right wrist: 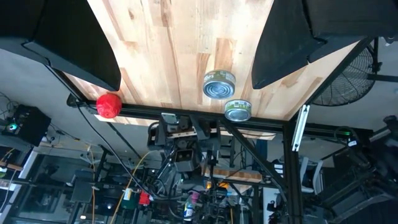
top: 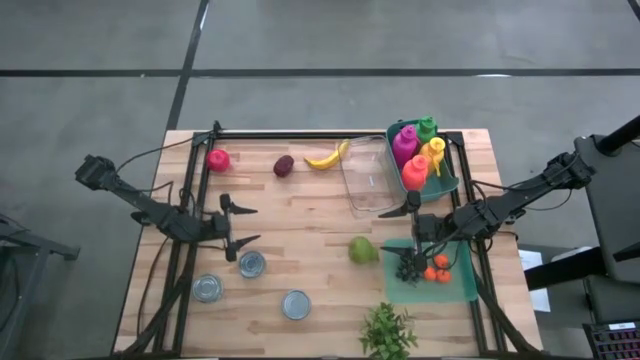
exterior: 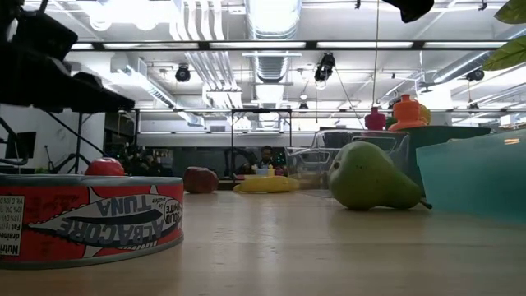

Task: Pick & Place Food Item
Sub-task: Put the pear into the green transparent bin

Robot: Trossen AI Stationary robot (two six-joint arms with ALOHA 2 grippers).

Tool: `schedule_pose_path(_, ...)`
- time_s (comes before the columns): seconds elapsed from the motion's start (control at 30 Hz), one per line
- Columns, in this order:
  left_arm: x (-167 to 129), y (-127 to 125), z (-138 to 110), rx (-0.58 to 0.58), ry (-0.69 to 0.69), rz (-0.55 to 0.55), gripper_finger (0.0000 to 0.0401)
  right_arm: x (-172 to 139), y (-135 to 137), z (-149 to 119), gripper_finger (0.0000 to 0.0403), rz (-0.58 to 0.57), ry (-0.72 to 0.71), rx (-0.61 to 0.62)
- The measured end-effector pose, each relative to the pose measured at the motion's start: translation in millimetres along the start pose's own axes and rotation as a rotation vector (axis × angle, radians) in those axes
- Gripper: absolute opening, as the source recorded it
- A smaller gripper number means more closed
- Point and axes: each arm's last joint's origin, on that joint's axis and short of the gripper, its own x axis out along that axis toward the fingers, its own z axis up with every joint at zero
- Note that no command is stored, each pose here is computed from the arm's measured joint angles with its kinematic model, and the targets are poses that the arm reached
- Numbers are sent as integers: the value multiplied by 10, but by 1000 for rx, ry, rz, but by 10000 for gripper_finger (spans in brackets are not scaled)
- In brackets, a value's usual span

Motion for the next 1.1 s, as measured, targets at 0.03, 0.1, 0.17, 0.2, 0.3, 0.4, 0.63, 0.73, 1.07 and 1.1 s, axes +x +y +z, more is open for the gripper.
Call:
schedule_pose_path(0.03,0,0,-17,12,15,0,343,0,0,0,359,0,0,0)
schedule_pose_path(0.1,-1,0,-53,37,46,-1,343,0,0,0,359,0,0,0)
schedule_pose_path(0.17,-4,1,-92,64,79,-2,343,0,1,0,359,0,0,0)
schedule_pose_path(0.2,-5,2,-109,76,94,-2,343,0,0,0,359,0,0,0)
schedule_pose_path(0.3,-9,4,-146,102,125,-2,343,0,0,3,359,0,-3,2)
schedule_pose_path(0.4,-9,4,-146,102,126,-2,343,-1,0,9,359,1,-8,48)
schedule_pose_path(0.63,-9,4,-146,102,126,-2,343,-1,0,8,359,2,-7,280)
schedule_pose_path(0.73,-9,4,-146,102,126,-2,343,-1,0,8,359,2,-7,346)
schedule_pose_path(1.07,-9,4,-146,103,126,-3,343,77,21,-240,359,-97,179,400)
schedule_pose_path(1.1,-9,4,-146,103,126,-3,343,104,31,-282,359,-111,203,401)
